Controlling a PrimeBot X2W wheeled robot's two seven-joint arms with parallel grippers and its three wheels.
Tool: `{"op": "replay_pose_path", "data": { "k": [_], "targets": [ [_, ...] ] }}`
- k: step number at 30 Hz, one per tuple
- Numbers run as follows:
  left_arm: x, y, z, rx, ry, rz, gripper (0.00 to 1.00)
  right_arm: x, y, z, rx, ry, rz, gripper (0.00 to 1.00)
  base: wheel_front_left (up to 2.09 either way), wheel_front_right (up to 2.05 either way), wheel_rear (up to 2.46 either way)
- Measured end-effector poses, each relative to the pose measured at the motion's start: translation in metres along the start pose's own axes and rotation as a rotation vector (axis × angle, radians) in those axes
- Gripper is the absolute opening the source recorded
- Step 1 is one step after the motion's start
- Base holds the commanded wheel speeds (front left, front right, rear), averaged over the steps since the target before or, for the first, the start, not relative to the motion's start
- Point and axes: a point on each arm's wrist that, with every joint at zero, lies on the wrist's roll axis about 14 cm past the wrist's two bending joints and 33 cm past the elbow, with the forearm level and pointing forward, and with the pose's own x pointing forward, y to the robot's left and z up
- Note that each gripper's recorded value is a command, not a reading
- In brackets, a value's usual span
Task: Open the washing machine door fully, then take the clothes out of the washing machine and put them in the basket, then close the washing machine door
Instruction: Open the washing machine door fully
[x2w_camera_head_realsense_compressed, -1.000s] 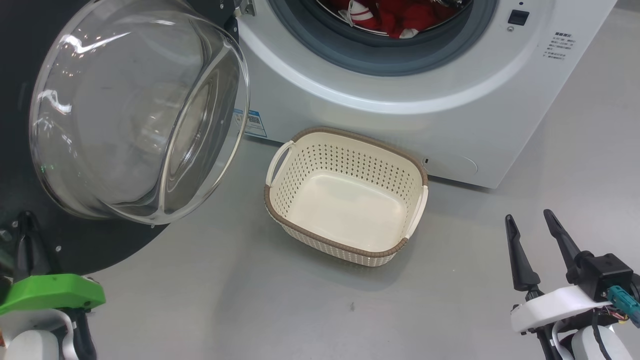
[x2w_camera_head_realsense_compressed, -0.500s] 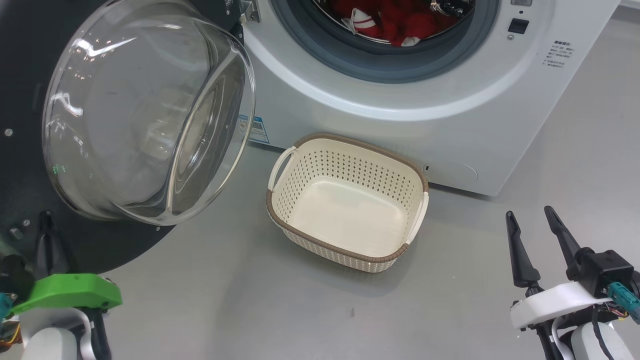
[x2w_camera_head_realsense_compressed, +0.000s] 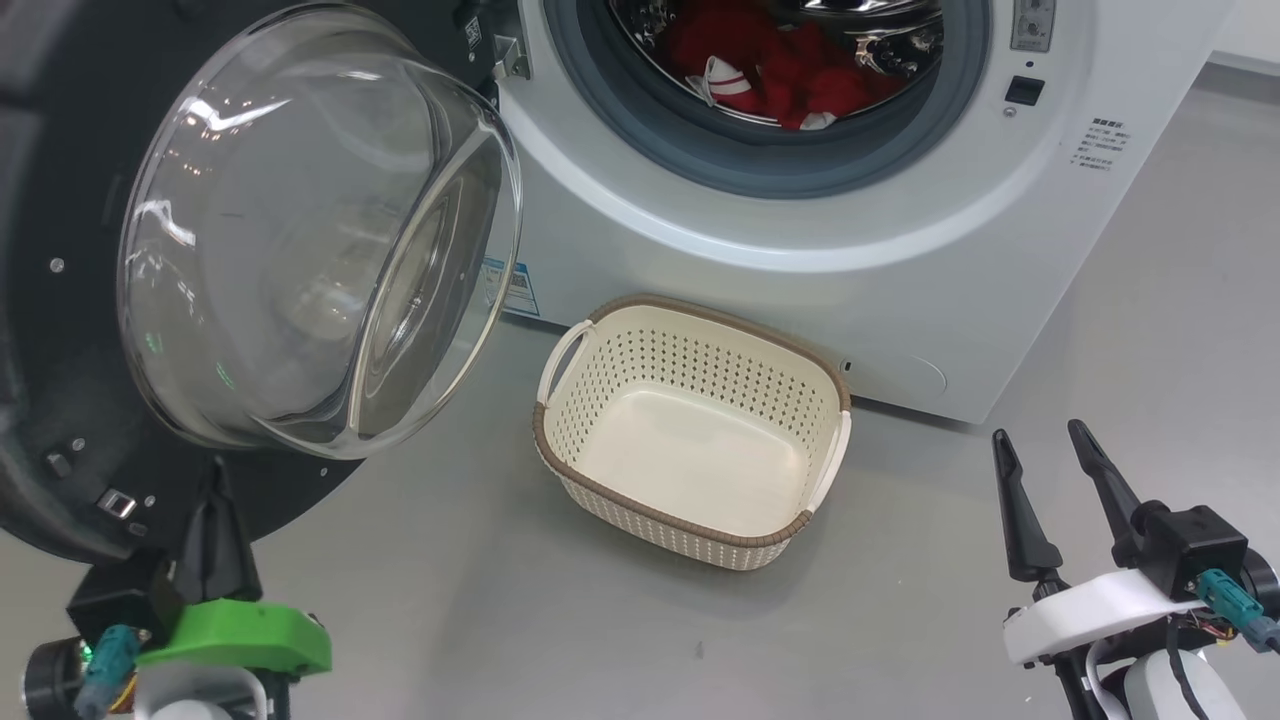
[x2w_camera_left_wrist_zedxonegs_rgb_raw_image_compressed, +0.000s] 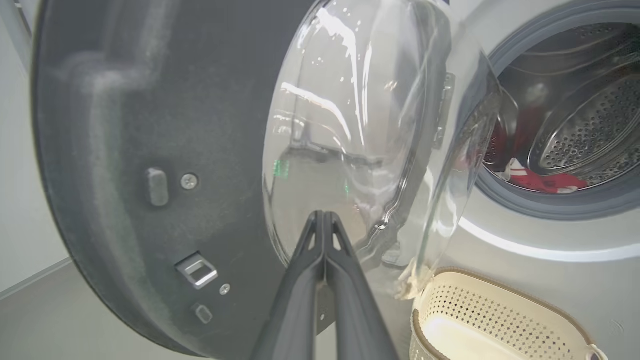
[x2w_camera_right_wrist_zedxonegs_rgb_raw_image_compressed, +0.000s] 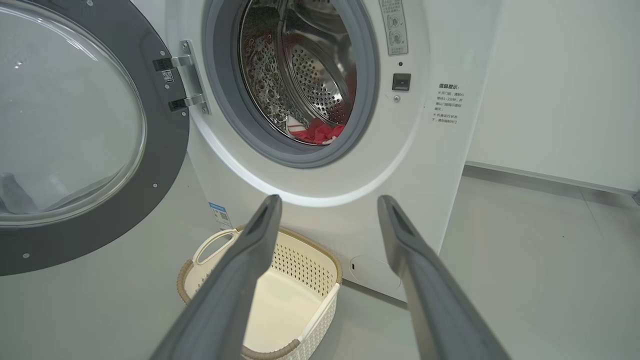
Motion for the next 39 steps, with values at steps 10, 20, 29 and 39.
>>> {"op": "replay_pose_path", "data": {
  "k": [10, 20, 29, 39],
  "targets": [
    [-0.013, -0.039, -0.004, -0.011, 0.008, -0.147, 0.37, -0.007, -0.001, 0.007, -0.001, -0.02, -0.016, 1.0, 0.0, 0.0, 0.0],
    [-0.019, -0.091, -0.003, -0.043, 0.004, -0.318, 1.0, -0.02, -0.012, 0.014, -0.002, -0.039, -0.065, 1.0, 0.0, 0.0, 0.0],
    [-0.022, -0.127, -0.008, -0.047, 0.024, -0.43, 1.0, -0.039, -0.026, 0.014, 0.005, -0.042, -0.129, 1.0, 0.0, 0.0, 0.0],
    [-0.034, -0.16, -0.027, -0.036, 0.102, -0.538, 1.0, -0.065, -0.046, 0.014, 0.004, -0.044, -0.22, 1.0, 0.0, 0.0, 0.0]
  ]
}}
